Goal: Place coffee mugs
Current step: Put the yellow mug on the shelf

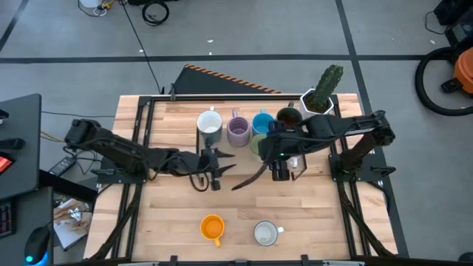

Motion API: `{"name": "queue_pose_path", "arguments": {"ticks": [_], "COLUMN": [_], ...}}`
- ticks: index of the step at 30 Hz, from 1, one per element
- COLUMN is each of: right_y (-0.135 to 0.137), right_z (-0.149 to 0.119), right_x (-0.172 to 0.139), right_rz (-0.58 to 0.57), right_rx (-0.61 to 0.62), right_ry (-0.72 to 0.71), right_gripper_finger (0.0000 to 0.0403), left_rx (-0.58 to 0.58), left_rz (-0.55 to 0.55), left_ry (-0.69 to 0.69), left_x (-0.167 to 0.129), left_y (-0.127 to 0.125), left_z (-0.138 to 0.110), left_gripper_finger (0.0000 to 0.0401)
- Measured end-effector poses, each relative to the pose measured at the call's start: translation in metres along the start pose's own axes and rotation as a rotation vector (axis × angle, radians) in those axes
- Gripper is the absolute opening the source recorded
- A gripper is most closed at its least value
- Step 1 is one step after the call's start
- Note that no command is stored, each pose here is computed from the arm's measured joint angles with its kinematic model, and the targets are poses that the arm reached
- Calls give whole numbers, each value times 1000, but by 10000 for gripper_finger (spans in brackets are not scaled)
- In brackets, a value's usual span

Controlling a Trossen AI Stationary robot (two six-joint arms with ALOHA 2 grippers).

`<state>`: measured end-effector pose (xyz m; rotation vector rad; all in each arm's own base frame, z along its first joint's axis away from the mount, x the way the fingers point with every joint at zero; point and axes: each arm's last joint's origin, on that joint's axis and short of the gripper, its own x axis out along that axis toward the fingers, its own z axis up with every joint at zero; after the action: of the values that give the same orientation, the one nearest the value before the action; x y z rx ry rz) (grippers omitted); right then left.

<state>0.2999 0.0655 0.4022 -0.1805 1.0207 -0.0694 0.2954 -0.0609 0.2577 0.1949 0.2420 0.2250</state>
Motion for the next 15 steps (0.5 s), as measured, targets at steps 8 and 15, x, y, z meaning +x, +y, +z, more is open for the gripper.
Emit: {"name": "queue_pose_path", "arguments": {"ticks": [8, 15], "right_y": [20, 46], "right_z": [-22, -45], "right_x": [-16, -31], "right_rz": [-10, -53], "right_rx": [-74, -73], "right_ry": [-185, -303], "right_gripper_finger": [253, 253], "left_rx": [304, 228], "left_rz": [-254, -333], "left_ry": [-14, 8], "left_x": [-46, -85], "left_y": [-36, -72], "left_z": [9, 16], "left_gripper_finger": [149, 146]}}
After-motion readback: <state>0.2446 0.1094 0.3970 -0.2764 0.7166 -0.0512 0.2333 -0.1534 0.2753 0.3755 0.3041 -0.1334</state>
